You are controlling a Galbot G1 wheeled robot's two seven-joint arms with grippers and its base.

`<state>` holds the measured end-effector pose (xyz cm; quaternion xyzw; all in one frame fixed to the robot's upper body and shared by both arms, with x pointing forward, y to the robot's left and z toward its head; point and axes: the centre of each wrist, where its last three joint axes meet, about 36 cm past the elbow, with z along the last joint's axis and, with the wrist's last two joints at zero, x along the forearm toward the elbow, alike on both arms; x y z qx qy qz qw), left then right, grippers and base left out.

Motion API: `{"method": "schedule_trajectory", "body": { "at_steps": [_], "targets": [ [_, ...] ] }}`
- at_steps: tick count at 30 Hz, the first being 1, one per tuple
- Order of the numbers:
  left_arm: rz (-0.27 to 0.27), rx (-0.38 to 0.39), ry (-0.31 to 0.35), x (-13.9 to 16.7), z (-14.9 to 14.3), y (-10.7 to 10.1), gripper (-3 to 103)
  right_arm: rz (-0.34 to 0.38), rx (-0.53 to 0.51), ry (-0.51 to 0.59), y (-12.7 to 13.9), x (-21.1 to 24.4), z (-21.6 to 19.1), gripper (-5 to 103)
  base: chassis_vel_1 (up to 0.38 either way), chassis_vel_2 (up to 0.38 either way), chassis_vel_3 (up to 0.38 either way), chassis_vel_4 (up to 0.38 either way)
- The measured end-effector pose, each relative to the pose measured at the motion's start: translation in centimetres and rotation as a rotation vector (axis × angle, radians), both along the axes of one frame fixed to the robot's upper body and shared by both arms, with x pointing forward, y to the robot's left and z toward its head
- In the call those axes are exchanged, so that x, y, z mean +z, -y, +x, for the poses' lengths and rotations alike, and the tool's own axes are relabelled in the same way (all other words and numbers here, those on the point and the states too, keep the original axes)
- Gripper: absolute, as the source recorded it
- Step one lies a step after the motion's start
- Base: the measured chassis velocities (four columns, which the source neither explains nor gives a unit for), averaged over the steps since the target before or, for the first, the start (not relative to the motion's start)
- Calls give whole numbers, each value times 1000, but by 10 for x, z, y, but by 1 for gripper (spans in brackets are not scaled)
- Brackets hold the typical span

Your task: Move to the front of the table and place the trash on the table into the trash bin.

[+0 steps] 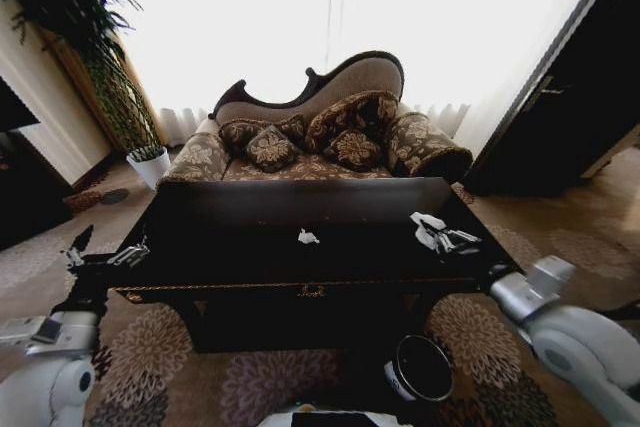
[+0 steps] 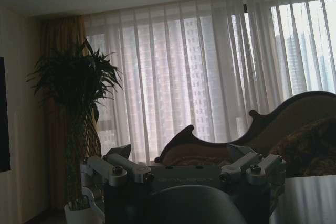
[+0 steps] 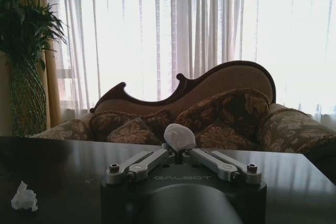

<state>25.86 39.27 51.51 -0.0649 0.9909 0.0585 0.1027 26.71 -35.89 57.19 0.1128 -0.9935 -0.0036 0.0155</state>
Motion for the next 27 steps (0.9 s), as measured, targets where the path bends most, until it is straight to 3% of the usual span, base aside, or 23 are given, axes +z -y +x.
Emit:
{"method": "schedule_trajectory", "body": {
  "at_steps": [12, 15, 18, 23, 27],
  "targets": [
    [-3, -9, 0, -1, 3, 2, 100, 133, -111, 63, -12, -13, -30, 1, 0, 0, 0, 0],
    [-6, -2, -2, -3, 3, -1, 100, 214, -194, 58, -21, -34, -42, 1, 0, 0, 0, 0],
    [-9, 1, -4, -4, 4, -2, 100, 209, -250, 64, -19, -50, -46, 1, 0, 0, 0, 0],
    [-13, 7, -10, -7, 4, -2, 100, 114, -348, 100, 0, -91, -52, 1, 0, 0, 0, 0],
    [-9, 10, -14, -8, 3, -3, 100, 124, -380, 83, 8, -113, -56, 1, 0, 0, 0, 0]
  ]
}}
